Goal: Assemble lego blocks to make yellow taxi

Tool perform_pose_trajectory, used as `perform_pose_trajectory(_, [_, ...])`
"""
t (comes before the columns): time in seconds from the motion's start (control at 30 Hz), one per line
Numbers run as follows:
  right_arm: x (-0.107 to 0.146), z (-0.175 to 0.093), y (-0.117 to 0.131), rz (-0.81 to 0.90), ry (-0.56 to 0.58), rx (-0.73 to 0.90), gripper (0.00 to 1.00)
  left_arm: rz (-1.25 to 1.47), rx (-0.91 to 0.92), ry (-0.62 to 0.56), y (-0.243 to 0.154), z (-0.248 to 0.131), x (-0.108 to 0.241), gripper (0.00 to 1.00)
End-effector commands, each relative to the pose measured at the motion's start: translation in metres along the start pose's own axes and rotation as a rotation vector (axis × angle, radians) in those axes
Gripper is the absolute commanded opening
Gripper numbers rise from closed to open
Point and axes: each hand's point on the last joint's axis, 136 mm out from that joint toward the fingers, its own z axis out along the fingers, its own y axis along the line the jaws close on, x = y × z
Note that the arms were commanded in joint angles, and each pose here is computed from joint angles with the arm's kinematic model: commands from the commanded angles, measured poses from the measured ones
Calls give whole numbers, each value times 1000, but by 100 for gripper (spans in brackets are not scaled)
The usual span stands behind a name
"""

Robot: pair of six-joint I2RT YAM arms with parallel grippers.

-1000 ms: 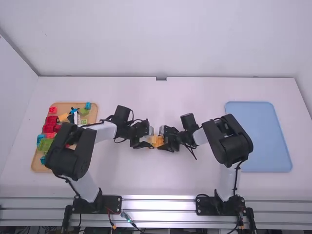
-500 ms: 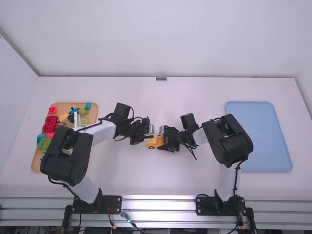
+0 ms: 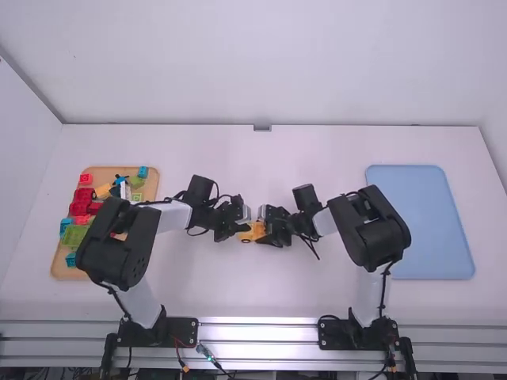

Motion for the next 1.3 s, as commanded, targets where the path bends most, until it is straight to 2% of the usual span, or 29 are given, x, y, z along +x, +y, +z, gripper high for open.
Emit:
perform_pose_trajectory(0.0, [11,0,-1,55,36,15,58,-104,7,164,-17,9,51,2])
perform_pose_trajectory(0.1, [10,0,-1,53,35,16,57,-106,-5,174,-17,9,55,2])
perform_pose_trajectory(0.27, [9,0,-2,47,31,20,58,-162,-62,299,-13,7,76,2])
perform_pose_trajectory(0.47, [8,0,-4,58,26,27,58,-107,-21,258,-18,10,69,2])
perform_pose_trajectory(0.63, [8,0,-4,58,25,26,58,-36,-20,148,-2,-6,21,2])
perform_pose_trajectory(0.77, [8,0,-4,59,25,28,58,129,-63,70,13,-35,-40,2])
perform_pose_trajectory(0.8, [8,0,-4,58,26,27,58,187,-95,38,18,-49,-65,2])
perform_pose_trajectory(0.83, [8,0,-4,58,26,26,58,193,-100,34,19,-51,-68,2])
perform_pose_trajectory(0.9, [8,0,-4,59,26,28,58,269,-180,2,28,-75,-105,2])
perform_pose_trajectory(0.97, [8,0,-4,59,26,28,58,310,-242,8,36,-89,-122,25])
perform_pose_trajectory(1.0, [8,0,-4,59,26,28,58,317,-306,20,44,-102,-133,99])
perform_pose_trajectory(1.07, [8,0,-4,58,27,27,58,294,-367,38,50,-113,-140,99])
perform_pose_trajectory(1.13, [8,0,-4,58,26,27,64,243,-427,64,58,-122,-140,99])
perform_pose_trajectory(1.17, [8,0,-5,59,26,28,71,205,-450,71,60,-125,-139,99])
perform_pose_trajectory(1.2, [8,0,-5,59,26,28,88,159,-473,82,64,-127,-136,99])
perform_pose_trajectory(1.23, [8,0,-4,58,26,26,99,115,-485,83,65,-128,-135,99])
perform_pose_trajectory(1.27, [8,0,-4,58,29,29,99,76,-495,83,66,-129,-132,99])
